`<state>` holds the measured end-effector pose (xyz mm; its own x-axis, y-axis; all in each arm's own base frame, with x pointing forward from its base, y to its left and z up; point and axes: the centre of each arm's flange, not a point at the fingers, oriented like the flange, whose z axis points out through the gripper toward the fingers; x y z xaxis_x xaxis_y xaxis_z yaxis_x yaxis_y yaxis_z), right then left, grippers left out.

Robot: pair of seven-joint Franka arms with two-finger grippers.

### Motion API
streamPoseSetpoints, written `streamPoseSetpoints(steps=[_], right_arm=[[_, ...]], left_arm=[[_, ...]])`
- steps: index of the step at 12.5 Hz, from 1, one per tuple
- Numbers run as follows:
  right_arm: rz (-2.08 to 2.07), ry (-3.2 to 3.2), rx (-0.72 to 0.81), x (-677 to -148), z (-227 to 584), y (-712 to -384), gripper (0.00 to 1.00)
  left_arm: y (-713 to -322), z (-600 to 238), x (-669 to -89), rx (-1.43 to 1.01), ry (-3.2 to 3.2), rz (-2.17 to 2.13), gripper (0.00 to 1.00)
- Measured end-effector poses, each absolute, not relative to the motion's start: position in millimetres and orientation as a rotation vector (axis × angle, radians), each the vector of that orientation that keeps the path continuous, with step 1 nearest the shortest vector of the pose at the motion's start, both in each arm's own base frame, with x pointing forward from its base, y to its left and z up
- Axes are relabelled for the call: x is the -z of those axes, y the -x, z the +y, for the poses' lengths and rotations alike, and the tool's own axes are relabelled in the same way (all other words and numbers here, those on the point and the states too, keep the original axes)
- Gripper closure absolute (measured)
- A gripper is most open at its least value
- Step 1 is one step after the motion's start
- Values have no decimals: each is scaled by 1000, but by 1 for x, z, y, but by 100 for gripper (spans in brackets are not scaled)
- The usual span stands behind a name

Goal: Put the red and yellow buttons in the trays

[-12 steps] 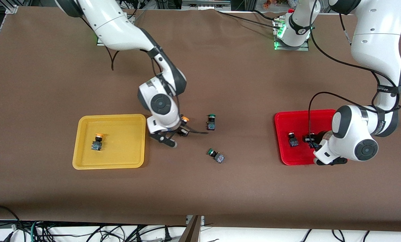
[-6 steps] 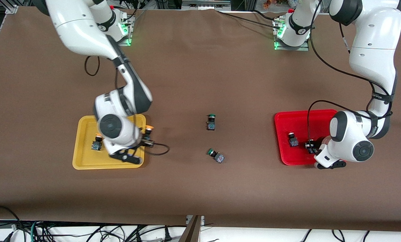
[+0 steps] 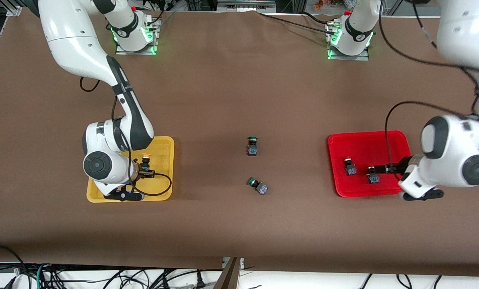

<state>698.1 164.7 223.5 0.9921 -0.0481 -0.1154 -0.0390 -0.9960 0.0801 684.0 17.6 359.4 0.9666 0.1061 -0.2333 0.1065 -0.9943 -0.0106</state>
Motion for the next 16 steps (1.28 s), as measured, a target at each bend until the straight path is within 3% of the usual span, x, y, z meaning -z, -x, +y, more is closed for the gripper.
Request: streamPoseSetpoints(steps=[3, 5, 8, 12, 16], right_arm=[[-66, -3061, 150, -215, 160, -697, 59], [-62, -3067, 105, -229, 154, -704, 36], [-72, -3088, 4, -294, 146, -713, 2], [49, -3081, 29, -388, 129, -697, 0], [142, -3071, 108, -478, 100, -665, 0]], left_arm=[[-674, 4, -472, 186, -3119, 144, 0], [-651, -11, -525, 158, -3110, 116, 0], [-604, -46, -567, 146, -3134, 32, 0], [-548, -54, -589, 141, -3159, 15, 0], [-543, -45, -590, 142, -3159, 39, 0]])
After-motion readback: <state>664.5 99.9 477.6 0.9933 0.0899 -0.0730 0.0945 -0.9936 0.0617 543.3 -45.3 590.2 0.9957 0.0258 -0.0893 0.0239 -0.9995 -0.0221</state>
